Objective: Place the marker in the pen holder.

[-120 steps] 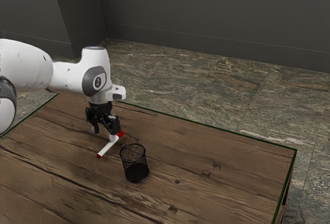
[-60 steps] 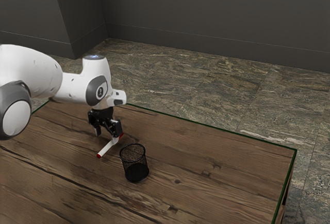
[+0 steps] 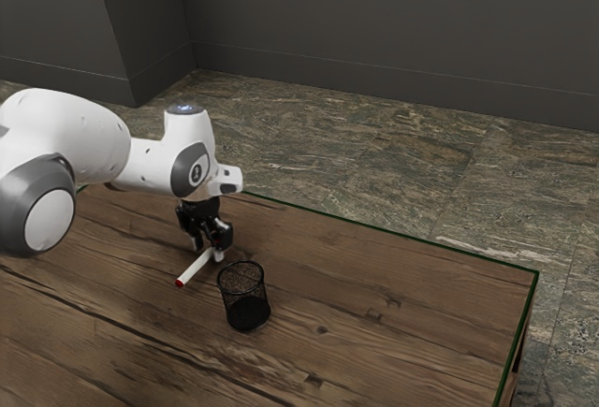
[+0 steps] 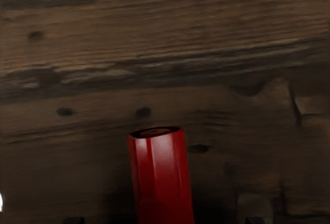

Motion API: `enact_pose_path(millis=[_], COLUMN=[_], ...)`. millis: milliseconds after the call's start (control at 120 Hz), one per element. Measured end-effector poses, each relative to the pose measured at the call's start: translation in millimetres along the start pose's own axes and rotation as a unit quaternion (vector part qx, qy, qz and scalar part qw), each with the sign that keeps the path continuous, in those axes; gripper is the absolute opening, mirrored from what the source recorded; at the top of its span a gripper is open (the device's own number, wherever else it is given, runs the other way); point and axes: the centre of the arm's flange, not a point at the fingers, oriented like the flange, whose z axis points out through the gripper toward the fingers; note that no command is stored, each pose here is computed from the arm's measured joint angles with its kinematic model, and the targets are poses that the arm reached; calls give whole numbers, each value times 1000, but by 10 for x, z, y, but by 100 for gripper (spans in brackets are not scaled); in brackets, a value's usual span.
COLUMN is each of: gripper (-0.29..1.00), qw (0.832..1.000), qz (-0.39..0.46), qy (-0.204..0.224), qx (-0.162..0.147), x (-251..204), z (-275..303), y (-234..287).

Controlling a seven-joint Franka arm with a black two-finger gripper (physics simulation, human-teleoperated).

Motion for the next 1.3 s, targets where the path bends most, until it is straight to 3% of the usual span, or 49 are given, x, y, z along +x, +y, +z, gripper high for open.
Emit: enact_pose_path(millis=[100, 258, 342, 433, 700, 1033, 1158, 1300], gripper=[24, 21, 1, -9, -8, -8, -8, -8], qw=[1000, 1000, 1000, 999, 999, 986, 982, 975], qz=[0, -3, -6, -16, -26, 57, 84, 103], qy=[1, 1, 2, 2, 25, 157, 171, 199], qx=[0, 7, 17, 28, 12, -5, -11, -2], x=[3, 4, 8, 12, 30, -263, -649, -744], z=[-3, -11, -26, -49, -275, -2081, -1984, -1776], y=[-2, -9, -16, -28, 12, 873, 1082, 1239])
